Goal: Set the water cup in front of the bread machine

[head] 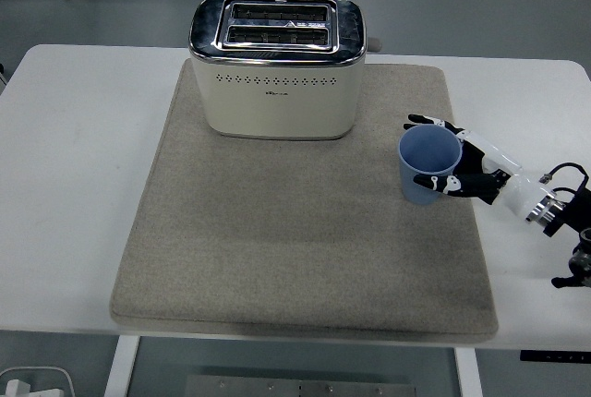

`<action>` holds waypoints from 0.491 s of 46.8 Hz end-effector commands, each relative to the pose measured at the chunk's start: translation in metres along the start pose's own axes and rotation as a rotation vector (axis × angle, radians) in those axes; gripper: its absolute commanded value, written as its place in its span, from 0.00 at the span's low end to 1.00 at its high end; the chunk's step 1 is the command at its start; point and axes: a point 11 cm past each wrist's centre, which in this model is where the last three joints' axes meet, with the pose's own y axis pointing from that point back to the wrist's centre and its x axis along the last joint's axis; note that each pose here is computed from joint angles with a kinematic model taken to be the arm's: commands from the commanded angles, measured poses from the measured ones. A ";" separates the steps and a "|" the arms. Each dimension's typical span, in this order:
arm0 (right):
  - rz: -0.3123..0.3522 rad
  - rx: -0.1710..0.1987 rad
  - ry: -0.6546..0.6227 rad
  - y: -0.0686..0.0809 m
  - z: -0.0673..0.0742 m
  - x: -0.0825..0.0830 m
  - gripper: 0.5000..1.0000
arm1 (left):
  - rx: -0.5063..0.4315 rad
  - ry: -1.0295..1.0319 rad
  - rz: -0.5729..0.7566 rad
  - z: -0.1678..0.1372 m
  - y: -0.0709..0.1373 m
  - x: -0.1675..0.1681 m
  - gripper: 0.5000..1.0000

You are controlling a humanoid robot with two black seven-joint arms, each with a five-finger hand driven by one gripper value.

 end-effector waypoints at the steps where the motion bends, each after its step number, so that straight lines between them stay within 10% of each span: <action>1: 0.007 0.000 0.008 0.000 0.000 0.000 0.88 | 0.000 0.000 0.000 0.000 0.000 0.000 1.00; 23: 0.005 0.007 0.008 -0.002 -0.003 0.001 0.48 | -0.002 0.000 0.000 0.001 0.000 0.000 1.00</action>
